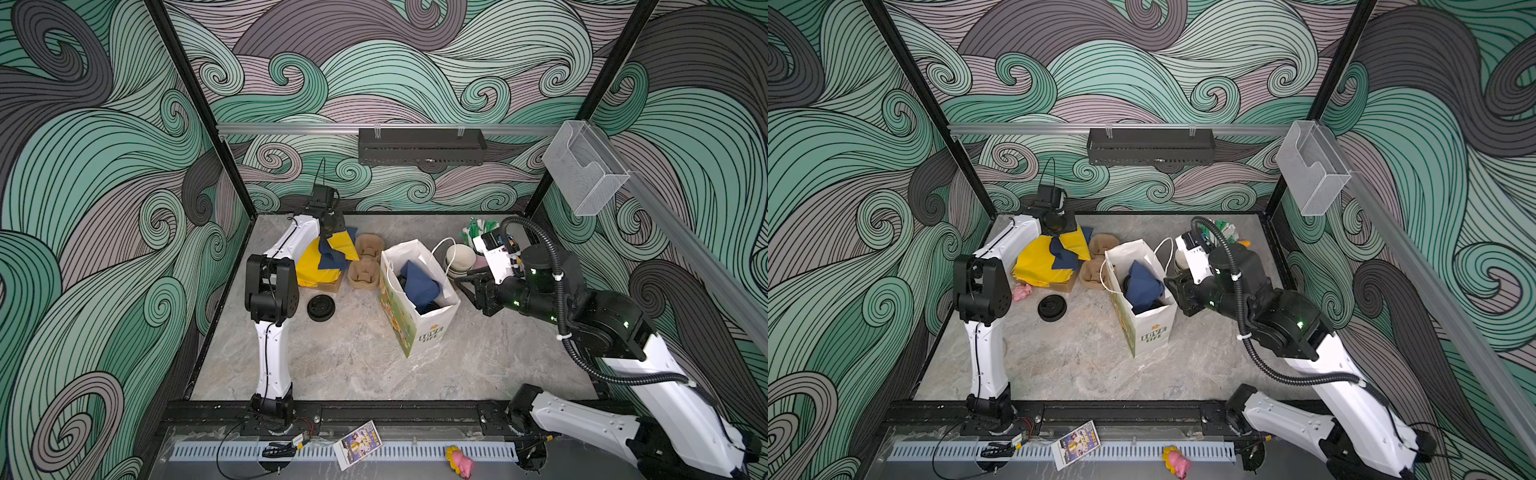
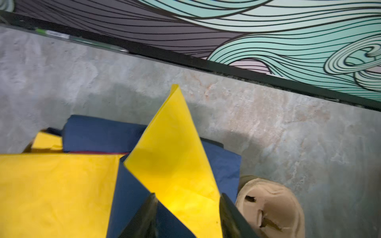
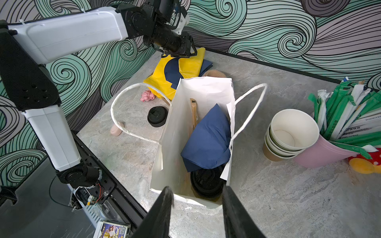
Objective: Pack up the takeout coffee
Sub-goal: 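Grasp a blue napkin from the stack with the left gripper, then pull the blue napkin off the stack toward the robot with the left gripper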
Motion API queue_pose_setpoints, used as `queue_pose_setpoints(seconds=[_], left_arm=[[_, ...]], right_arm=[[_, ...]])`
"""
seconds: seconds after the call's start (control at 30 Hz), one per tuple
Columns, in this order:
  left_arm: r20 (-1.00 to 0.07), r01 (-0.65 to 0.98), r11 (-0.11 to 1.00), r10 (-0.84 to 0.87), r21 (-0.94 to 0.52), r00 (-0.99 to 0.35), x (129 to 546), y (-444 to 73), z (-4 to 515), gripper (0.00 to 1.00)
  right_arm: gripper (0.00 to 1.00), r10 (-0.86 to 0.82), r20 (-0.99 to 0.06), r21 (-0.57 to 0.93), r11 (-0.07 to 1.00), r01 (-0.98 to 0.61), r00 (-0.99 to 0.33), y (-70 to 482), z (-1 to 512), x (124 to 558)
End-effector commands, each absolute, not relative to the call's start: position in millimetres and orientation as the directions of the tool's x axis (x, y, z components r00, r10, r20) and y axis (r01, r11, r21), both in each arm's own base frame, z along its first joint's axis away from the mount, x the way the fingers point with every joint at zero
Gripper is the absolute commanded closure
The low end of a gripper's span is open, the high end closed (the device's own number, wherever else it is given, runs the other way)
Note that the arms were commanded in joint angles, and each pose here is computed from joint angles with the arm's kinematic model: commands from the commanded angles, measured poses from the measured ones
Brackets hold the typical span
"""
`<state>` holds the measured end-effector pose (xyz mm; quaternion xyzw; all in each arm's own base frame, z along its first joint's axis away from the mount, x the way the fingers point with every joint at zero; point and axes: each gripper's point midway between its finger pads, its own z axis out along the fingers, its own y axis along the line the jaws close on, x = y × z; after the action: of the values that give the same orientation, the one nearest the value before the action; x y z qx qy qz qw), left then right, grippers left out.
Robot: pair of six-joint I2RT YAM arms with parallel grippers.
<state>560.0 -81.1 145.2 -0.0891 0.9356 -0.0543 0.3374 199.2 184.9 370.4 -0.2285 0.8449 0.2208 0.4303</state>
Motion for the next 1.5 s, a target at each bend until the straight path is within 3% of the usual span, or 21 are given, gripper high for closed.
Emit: queue_pose_setpoints(seconds=[0.0, 0.23, 0.6, 0.9, 1.2, 1.47], left_arm=[[-0.698, -0.228, 0.966, -0.246, -0.121, -0.672, 548.2, -46.7, 187.3, 0.39], [-0.654, -0.355, 0.893, -0.446, -0.277, -0.611, 500.0, -5.7, 196.1, 0.23], [-0.375, -0.441, 0.708, -0.683, -0.552, -0.626, 381.6, -34.8, 152.8, 0.30], [-0.204, -0.455, 0.512, -0.796, -0.729, -0.570, 396.5, -59.2, 156.9, 0.28], [-0.030, -0.555, 0.308, -0.891, -0.773, -0.453, 419.6, -61.2, 125.6, 0.26], [0.051, -0.592, 0.194, -0.927, -0.783, -0.371, 434.5, -58.4, 106.0, 0.25]], right_arm=[[0.58, -0.190, -0.831, 0.186, 0.791, -0.583, -0.523, 184.6, 374.5, 195.1], [0.58, -0.191, -0.829, 0.189, 0.789, -0.585, -0.526, 184.8, 373.4, 194.0], [0.58, -0.201, -0.821, 0.184, 0.793, -0.581, -0.534, 181.8, 366.1, 191.8], [0.58, -0.202, -0.817, 0.191, 0.788, -0.585, -0.539, 182.9, 364.0, 190.3], [0.58, -0.189, -0.825, 0.196, 0.788, -0.584, -0.533, 180.6, 369.4, 188.4], [0.58, -0.186, -0.824, 0.201, 0.787, -0.583, -0.535, 180.0, 370.1, 187.1]])
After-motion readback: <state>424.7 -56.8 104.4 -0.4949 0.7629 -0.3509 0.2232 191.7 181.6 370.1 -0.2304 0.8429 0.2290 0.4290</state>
